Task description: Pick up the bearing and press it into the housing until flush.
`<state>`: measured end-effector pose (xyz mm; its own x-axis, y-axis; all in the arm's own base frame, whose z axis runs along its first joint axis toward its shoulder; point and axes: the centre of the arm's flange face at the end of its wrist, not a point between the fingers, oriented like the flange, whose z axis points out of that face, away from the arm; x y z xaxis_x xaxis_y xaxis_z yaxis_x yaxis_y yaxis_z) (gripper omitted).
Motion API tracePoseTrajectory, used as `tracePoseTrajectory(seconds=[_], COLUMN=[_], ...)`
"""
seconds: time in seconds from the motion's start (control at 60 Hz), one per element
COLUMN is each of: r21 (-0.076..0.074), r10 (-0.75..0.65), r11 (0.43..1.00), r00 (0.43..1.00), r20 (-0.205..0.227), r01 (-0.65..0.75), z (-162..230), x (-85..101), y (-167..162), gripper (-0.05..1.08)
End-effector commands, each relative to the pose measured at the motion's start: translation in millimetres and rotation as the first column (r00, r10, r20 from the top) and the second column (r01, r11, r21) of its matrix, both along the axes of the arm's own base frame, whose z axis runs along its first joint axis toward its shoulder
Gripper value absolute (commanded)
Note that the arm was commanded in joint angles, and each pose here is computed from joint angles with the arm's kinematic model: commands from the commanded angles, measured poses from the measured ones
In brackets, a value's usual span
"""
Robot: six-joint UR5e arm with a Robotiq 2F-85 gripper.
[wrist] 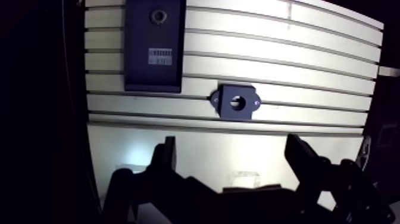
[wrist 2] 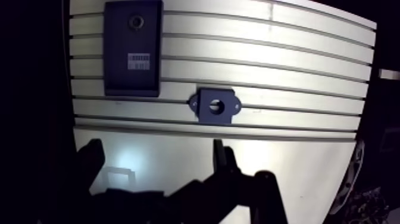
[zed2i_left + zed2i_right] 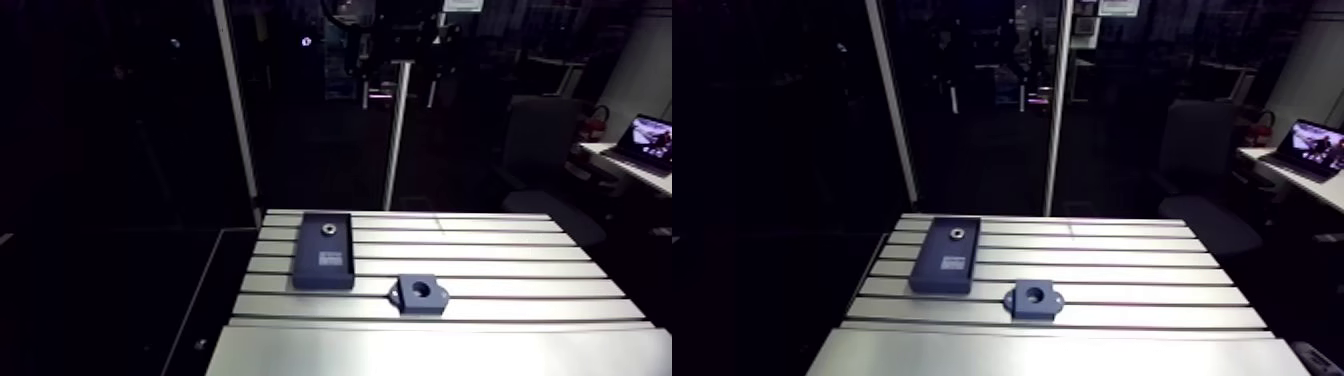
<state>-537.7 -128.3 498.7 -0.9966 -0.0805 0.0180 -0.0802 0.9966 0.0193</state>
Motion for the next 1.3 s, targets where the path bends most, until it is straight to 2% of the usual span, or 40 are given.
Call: tracePoseTrajectory(seconds=[0.017, 0.4, 0.6, 0.683, 0.95, 1.017, 1.167, 1.2, 1.3], r21=[-0.002, -0.002, -0.005, -0.006, -0.009, -0.003, -0.004, 0.008, 0.012], r10=[-0.005, -0.011, -0.029, -0.040, -0.061, -0.088, -0.116, -0.122, -0.134], r11=[1.000, 1.000, 1.000, 0.999, 0.998, 0.996, 0.993, 0.992, 0.991], r00=[1.000, 1.000, 0.999, 0.999, 0.998, 0.996, 0.993, 0.993, 0.991], r20=[0.015, 0.015, 0.017, 0.000, -0.003, 0.005, -0.004, -0.002, -0.002], r01=[0.005, 0.011, 0.029, 0.040, 0.061, 0.088, 0.116, 0.122, 0.134], z=[-8, -10, -25, -36, -64, -78, -99, -114, -127], x=[-1.7, -6.2, -19.8, -29.5, -50.2, -60.1, -73.1, -78.6, -83.7], y=[2, 2, -4, -15, -53, -68, -83, -94, -100], gripper=[0.00, 0.00, 0.00, 0.00, 0.00, 0.00, 0.00, 0.00, 0.00])
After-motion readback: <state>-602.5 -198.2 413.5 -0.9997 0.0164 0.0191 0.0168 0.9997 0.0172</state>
